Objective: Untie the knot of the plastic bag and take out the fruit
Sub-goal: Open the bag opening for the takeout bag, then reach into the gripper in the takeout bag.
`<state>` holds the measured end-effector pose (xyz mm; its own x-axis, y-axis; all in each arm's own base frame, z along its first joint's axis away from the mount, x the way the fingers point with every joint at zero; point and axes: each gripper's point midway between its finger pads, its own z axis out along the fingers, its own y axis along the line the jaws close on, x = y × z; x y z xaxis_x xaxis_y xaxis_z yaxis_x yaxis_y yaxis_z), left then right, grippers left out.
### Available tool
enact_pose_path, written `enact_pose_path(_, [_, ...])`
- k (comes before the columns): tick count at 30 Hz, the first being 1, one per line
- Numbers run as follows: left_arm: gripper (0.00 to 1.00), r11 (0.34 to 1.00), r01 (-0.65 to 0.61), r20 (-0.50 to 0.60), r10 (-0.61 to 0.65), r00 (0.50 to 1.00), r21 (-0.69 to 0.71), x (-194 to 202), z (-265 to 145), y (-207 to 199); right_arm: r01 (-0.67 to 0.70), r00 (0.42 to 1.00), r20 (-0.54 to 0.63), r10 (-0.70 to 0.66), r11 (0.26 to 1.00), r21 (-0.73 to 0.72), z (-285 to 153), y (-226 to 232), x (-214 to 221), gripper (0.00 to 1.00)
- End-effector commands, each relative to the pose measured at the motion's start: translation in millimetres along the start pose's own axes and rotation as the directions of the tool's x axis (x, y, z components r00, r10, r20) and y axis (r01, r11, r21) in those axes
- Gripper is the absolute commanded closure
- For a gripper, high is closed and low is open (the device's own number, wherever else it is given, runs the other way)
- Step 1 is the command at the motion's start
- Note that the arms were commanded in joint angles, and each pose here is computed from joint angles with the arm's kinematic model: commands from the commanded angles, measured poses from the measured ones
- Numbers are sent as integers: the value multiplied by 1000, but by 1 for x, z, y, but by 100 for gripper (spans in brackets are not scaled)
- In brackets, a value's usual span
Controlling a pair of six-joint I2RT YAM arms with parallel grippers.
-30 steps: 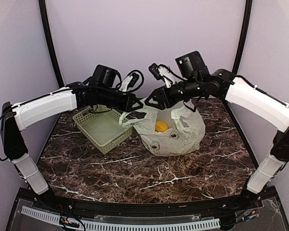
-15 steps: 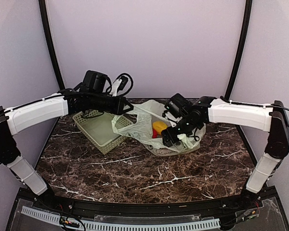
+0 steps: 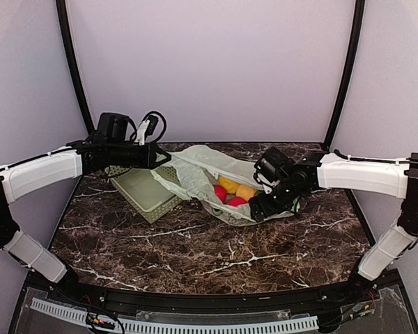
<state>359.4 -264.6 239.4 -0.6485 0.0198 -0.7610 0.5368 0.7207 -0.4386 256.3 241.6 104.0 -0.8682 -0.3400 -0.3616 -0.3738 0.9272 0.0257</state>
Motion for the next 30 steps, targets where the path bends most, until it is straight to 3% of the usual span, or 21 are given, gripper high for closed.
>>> enact_pose_path(1, [99,993,-33,40,28,999,114,-3,-8,-17,35,990,137,-24,997,-74,-31,16,-33,7])
enact_pose_path(6, [99,981,-24,7,23,1000,192,13,-7,-27,100,953,298,-47,981,-167,-63,43,-73,8])
enact_pose_path(12, [99,975,-22,2,22,1000,219,21,-7,-33,166,940,334,-75,954,-251,-53,73,-97,41])
enact_pose_path(14, [99,975,-16,1,16,1000,222,23,-7,-34,169,945,316,-86,955,-245,-38,77,-100,45])
enact_pose_path(20, [99,973,-12,23,7,1000,232,22,-12,-38,157,965,240,-109,969,-191,-1,75,-98,46])
enact_pose_path(24, [99,980,-8,32,2,999,200,22,-14,-34,140,985,121,-119,973,-182,18,68,-68,46])
enact_pose_path(30, [99,992,-2,40,-3,999,127,21,-15,-21,116,992,-22,-125,963,-242,22,69,-3,37])
